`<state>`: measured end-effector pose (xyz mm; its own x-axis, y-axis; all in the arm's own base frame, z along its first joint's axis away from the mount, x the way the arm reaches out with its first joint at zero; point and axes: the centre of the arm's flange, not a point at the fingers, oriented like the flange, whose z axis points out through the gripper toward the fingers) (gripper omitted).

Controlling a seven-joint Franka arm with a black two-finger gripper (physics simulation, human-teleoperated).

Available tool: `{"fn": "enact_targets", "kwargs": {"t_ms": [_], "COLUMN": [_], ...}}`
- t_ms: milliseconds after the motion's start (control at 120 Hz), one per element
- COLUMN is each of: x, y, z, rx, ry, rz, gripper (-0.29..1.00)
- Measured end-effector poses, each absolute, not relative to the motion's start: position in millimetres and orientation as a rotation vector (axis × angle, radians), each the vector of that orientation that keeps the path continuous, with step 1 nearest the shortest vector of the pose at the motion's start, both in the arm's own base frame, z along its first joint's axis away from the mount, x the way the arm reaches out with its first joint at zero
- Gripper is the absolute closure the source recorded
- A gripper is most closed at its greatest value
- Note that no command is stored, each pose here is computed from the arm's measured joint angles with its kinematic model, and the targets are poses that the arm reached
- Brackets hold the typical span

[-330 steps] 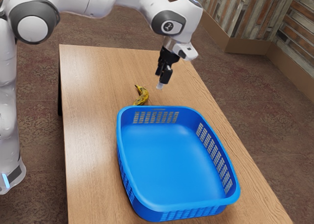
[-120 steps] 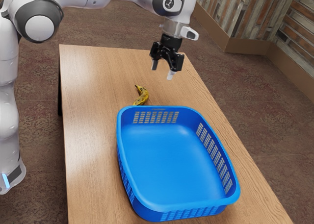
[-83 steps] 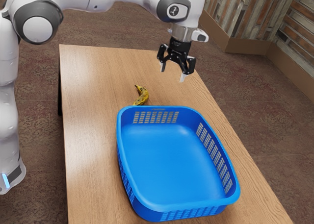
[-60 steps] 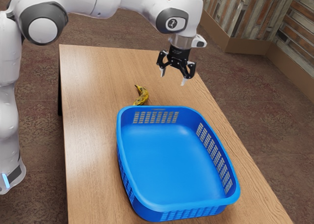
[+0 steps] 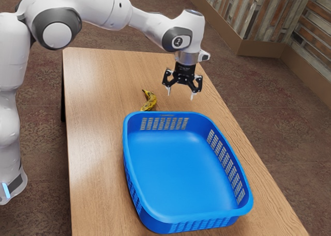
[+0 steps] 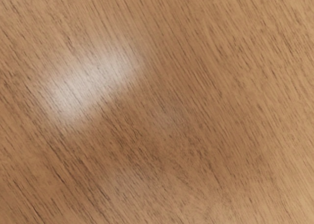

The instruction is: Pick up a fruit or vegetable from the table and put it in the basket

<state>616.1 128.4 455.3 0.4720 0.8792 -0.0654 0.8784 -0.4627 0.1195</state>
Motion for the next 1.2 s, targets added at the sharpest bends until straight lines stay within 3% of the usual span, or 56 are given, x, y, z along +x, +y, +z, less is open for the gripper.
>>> {"fn": "enact_targets", "kwargs": {"t_ms": [383, 617, 783, 850, 892, 1200], "x": [638.7, 621.0, 568.5, 551.7, 545.6, 537.8], "y": [132.7, 133.3, 134.4, 137.6, 139.0, 130.1], "z": [461.5, 447.4, 435.2, 425.3, 419.5, 396.7], "rx": [2.466, 2.481, 2.481, 2.472, 2.467, 2.471], "ry": [1.587, 1.647, 1.723, 1.754, 1.767, 1.782], "rz": [0.277, 0.102, -0.083, -0.131, -0.151, -0.193], "gripper": [0.01, 0.01, 0.01, -0.07, 0.00, -0.01]}}
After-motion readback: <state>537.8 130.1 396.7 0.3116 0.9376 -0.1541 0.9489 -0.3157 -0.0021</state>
